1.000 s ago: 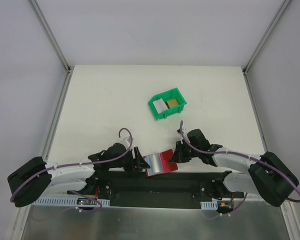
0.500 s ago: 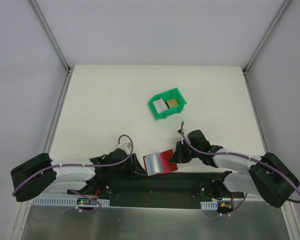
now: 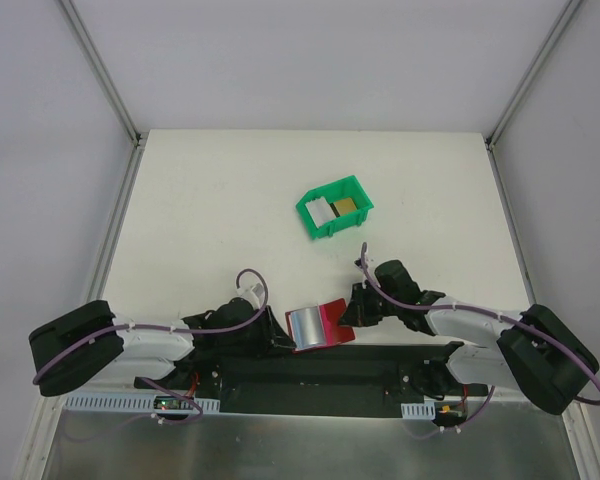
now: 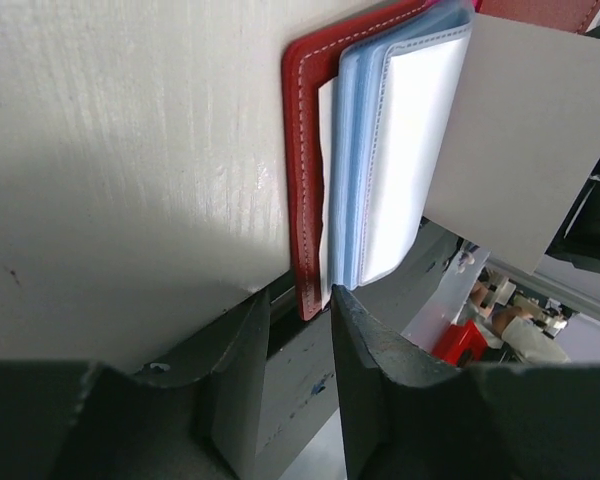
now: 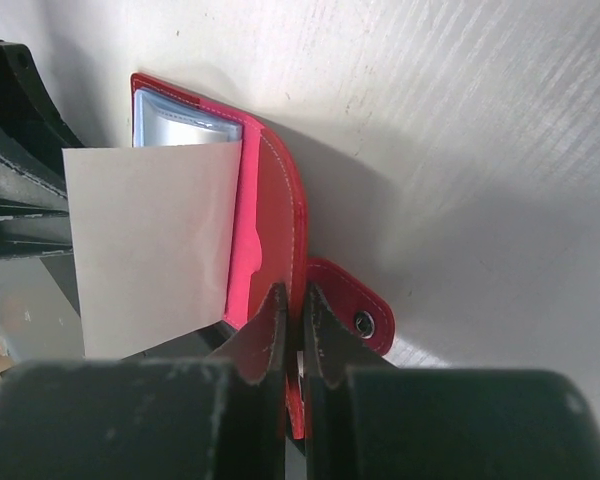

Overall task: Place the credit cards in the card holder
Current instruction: Open the card holder at the center of the board.

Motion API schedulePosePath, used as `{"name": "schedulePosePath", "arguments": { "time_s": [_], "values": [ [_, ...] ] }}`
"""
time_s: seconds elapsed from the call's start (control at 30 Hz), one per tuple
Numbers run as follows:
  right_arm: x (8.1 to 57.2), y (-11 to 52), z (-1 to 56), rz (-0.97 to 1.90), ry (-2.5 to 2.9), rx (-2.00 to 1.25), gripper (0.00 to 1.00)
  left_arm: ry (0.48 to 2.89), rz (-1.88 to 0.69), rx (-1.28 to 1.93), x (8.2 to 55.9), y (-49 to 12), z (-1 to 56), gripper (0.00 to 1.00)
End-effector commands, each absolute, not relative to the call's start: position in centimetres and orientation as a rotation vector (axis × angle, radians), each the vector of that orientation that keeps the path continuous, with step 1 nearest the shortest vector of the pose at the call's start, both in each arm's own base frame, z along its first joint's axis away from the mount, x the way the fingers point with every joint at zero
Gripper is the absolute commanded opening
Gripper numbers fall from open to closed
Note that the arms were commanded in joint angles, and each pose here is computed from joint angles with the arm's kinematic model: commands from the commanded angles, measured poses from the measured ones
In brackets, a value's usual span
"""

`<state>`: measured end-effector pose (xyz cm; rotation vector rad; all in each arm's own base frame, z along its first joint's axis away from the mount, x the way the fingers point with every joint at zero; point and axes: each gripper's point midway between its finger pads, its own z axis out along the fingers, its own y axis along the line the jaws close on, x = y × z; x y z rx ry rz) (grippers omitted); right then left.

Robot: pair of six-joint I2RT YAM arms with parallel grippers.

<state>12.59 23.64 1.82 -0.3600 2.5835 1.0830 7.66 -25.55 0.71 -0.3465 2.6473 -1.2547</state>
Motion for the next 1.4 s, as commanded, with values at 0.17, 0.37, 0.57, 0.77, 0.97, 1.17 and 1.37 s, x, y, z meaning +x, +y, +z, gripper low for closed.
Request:
{"name": "schedulePosePath", "arguments": {
  "time_s": [0.17, 0.37, 0.57, 0.77, 0.97, 1.17, 1.37],
  "values": [
    [12.2, 24.3, 1.6, 1.103, 2.572, -0.385, 0.01, 2.479, -1.256, -0.383, 10.6, -26.2, 1.5, 0.28],
    [12.1, 24.0, 1.3, 1.086, 2.581, -0.377, 0.01, 2.456, -1.28, -0.378, 10.6, -26.3, 2.1, 0.17],
    [12.1, 23.9, 1.1, 1.076, 2.586, -0.379, 0.01, 2.41, -1.317, -0.335, 10.7, -26.8, 3.6, 0.23],
    [12.2, 24.1, 1.3, 1.083, 2.582, -0.391, 0.01, 2.373, -1.257, -0.319, 11.7, -26.5, 3.9, 0.28],
    [12.2, 24.1, 1.3, 1.081, 2.584, -0.39, 0.0, 2.347, -1.229, -0.311, 12.3, -26.4, 4.1, 0.24],
    [12.3, 24.1, 1.1, 1.073, 2.594, -0.385, 0.01, 2.344, -1.245, -0.294, 12.1, -26.6, 4.4, 0.16],
    [12.4, 24.2, 1.0, 1.068, 2.595, -0.385, 0.01, 2.324, -1.265, -0.289, 12.0, -26.4, 4.7, 0.19]
  ]
}}
